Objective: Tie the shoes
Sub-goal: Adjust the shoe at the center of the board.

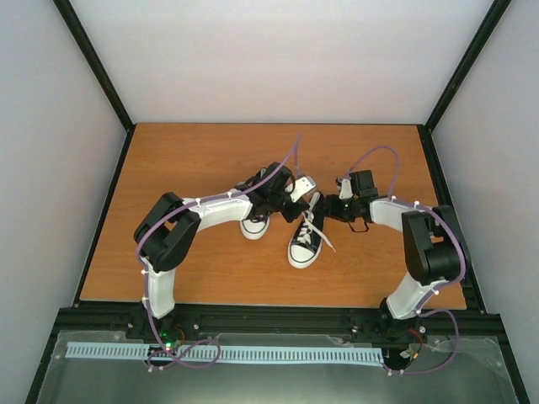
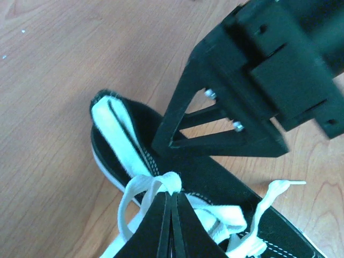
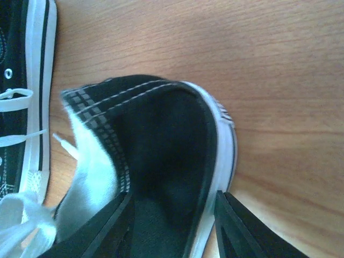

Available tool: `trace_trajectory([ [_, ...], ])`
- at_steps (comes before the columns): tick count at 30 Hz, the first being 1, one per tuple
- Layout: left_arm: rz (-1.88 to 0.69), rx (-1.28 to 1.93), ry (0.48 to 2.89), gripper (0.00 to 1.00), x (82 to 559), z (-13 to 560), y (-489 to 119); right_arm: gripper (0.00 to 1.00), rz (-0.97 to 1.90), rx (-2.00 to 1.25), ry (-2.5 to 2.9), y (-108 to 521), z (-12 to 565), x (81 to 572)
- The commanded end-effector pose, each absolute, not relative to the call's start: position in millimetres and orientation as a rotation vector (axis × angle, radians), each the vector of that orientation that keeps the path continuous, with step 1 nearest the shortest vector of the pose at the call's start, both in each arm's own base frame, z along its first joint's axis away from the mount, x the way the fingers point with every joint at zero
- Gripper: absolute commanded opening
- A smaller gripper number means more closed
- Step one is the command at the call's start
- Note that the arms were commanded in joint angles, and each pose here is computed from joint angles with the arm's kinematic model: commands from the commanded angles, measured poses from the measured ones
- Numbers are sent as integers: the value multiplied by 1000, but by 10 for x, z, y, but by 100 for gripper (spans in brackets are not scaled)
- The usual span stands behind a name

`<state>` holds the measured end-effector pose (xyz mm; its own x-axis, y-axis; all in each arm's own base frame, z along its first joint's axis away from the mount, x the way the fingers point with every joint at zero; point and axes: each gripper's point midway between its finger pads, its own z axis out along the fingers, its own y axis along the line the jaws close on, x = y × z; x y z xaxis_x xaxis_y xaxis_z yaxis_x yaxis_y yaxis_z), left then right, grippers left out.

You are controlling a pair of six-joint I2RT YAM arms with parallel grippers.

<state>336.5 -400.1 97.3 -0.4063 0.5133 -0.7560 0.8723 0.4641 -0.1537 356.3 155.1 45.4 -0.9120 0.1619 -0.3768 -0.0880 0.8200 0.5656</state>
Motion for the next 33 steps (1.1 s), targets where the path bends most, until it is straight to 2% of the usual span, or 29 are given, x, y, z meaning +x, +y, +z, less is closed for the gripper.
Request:
trace_trajectory([
  [1, -762, 1154, 2027, 1, 3376, 1263, -4116, 43, 832, -40, 2565, 1625, 433, 3721],
  [7, -824, 1184, 2043, 1, 3277, 1354, -4116, 42, 803, -123, 2542, 1668, 497, 3937],
  [15, -873, 1147, 2077, 1, 3312, 1434, -4022, 42, 779, -228, 2547, 1642, 554, 3982],
  [25, -984, 1131, 2067, 1, 3326, 1584, -3901, 44, 1080, -456, 2392, 1922, 1128, 3478],
  [33, -1011, 1130, 2060, 1, 3314, 1472, -3859, 43, 1149, -422, 2423, 1983, 1034, 3328],
])
